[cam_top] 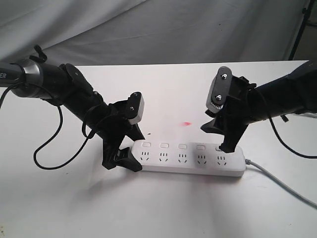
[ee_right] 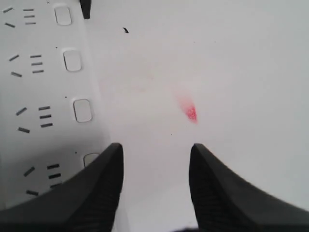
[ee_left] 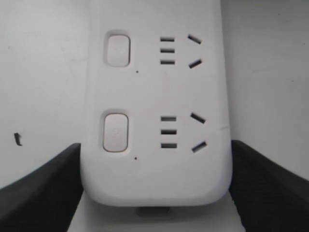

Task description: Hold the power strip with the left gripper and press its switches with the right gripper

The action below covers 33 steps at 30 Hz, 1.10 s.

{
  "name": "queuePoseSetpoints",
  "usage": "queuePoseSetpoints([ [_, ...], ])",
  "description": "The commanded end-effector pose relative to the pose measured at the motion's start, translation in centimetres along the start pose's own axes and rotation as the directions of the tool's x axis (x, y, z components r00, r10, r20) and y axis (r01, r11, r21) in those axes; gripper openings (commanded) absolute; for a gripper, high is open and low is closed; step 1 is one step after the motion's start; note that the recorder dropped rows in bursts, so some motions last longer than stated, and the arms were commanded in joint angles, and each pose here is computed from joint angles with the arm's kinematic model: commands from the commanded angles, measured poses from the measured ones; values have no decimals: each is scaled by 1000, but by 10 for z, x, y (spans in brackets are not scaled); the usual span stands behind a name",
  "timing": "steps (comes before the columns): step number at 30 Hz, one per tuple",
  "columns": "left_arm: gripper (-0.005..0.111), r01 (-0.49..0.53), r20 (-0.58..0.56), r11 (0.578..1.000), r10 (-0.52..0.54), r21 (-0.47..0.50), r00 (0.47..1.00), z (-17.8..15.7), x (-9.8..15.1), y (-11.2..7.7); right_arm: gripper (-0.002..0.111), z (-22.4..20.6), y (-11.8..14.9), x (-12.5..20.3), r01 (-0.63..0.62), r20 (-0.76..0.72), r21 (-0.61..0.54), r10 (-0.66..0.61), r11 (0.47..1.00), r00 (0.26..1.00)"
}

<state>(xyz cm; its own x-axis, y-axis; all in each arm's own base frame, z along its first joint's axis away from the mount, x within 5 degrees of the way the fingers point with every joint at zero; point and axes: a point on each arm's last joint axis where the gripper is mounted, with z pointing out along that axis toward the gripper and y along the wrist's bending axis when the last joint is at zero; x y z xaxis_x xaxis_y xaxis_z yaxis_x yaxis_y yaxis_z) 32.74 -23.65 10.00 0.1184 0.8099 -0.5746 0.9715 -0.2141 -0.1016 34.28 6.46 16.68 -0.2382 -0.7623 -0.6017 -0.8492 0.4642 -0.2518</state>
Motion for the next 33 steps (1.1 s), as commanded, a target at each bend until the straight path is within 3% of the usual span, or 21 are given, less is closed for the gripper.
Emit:
queuePoseSetpoints([
  [1,67,-4,5,1000,4,0,1000,0,-4,0,41,-8,1,16,-47,-20,-9,47,999,999],
  [33,67,-4,5,1000,4,0,1000,0,-4,0,41,10,4,42,-60,-100,-39,56,997,993],
])
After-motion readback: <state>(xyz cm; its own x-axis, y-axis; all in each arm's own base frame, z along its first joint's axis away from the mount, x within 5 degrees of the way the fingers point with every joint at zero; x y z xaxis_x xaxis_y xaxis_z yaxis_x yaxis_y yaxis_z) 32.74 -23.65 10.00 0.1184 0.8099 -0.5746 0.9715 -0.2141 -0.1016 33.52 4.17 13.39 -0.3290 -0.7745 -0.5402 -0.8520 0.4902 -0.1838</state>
